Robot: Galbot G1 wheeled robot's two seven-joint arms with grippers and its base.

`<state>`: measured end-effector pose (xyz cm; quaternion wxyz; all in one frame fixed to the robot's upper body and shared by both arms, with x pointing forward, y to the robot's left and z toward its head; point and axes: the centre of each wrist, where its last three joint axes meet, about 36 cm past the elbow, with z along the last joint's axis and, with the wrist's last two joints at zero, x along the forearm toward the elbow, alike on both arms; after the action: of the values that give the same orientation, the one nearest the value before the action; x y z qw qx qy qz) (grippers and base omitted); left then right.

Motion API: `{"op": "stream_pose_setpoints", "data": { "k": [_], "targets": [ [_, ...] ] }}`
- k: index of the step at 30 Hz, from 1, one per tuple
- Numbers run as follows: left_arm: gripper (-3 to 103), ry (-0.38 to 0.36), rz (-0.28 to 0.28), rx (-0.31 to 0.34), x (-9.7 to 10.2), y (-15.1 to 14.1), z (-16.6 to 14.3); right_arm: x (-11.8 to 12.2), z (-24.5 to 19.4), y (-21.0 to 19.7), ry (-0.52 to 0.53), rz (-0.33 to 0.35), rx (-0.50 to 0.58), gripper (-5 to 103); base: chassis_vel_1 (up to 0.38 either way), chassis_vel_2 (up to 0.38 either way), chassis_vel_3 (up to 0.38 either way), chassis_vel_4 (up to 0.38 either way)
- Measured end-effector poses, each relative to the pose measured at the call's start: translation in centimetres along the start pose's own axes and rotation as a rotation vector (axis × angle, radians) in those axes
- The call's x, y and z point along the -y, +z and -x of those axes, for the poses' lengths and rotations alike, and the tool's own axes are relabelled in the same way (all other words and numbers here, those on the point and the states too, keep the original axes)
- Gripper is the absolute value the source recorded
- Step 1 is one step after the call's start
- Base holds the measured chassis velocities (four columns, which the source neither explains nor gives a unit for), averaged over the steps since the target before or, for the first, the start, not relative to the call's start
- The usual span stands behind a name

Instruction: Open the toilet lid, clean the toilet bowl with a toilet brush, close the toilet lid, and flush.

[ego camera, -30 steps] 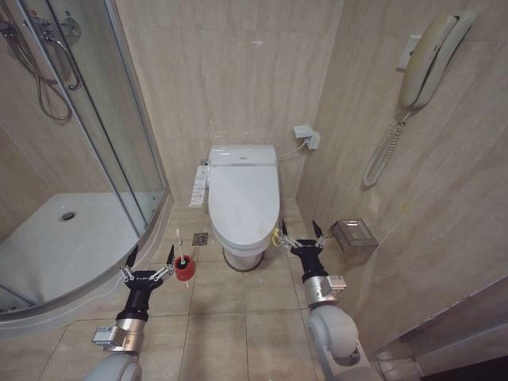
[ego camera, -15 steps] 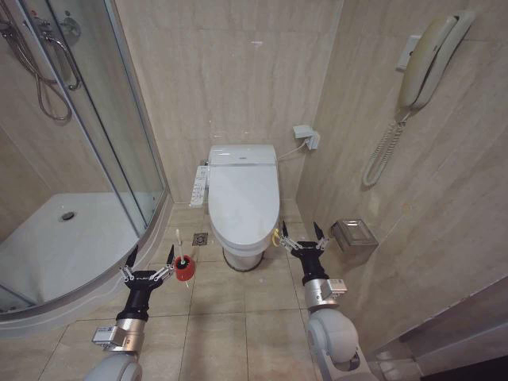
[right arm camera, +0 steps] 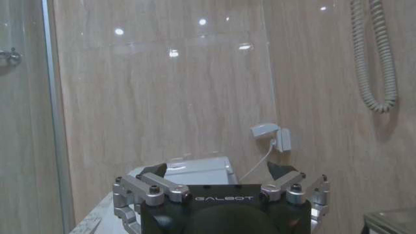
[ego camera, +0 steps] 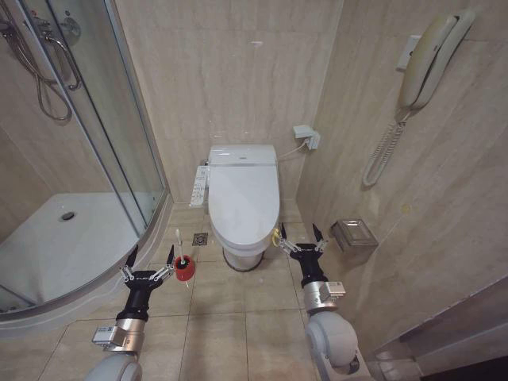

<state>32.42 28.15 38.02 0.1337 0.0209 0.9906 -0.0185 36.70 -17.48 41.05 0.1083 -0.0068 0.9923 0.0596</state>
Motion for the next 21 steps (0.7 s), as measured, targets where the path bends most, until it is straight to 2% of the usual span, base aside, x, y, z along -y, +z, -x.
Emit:
{"op": "stream_pose_setpoints", "data": {
  "k": [21],
  "targets": [
    [100,0.000,0.000,0.000,0.0,0.0,0.0,1.4,-0.7,-0.4,0.031,-0.016,0.007,100,0.000,0.000,0.000,0.000]
  ]
}}
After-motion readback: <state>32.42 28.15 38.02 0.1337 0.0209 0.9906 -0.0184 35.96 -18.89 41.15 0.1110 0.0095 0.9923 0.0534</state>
